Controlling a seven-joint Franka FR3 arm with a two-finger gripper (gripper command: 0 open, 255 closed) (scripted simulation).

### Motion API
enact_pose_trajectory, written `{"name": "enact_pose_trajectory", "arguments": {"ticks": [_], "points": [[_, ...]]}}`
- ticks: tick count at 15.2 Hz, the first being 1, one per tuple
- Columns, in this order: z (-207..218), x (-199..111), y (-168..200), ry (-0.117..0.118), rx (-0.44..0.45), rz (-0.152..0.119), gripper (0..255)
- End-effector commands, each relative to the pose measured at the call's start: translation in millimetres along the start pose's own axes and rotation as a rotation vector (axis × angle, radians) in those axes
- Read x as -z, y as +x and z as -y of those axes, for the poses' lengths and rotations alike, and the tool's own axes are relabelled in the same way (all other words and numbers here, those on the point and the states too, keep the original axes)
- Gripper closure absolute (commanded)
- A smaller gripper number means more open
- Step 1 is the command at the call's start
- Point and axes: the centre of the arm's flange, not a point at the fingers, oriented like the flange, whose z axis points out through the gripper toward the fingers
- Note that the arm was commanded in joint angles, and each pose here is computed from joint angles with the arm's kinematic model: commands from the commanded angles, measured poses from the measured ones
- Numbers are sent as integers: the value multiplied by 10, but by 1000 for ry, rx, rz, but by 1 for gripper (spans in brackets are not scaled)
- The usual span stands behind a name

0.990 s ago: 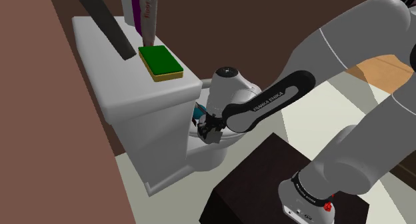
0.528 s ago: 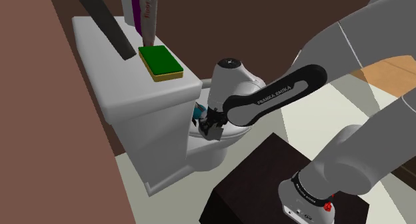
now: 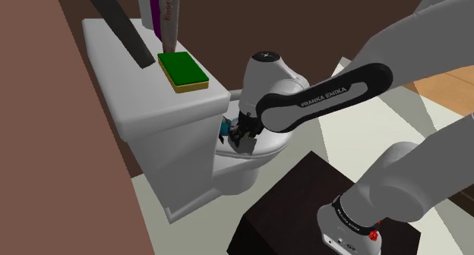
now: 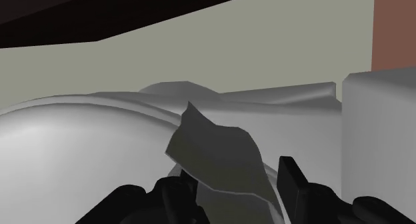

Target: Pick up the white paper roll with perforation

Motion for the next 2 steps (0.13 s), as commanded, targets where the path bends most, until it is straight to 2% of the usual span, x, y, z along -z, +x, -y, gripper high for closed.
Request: {"name": "enact_pose_trajectory", "arguments": {"ticks": [1,2], "points": [[4,75,4,0,0,0,255],[4,75,4,0,0,0,255]]}}
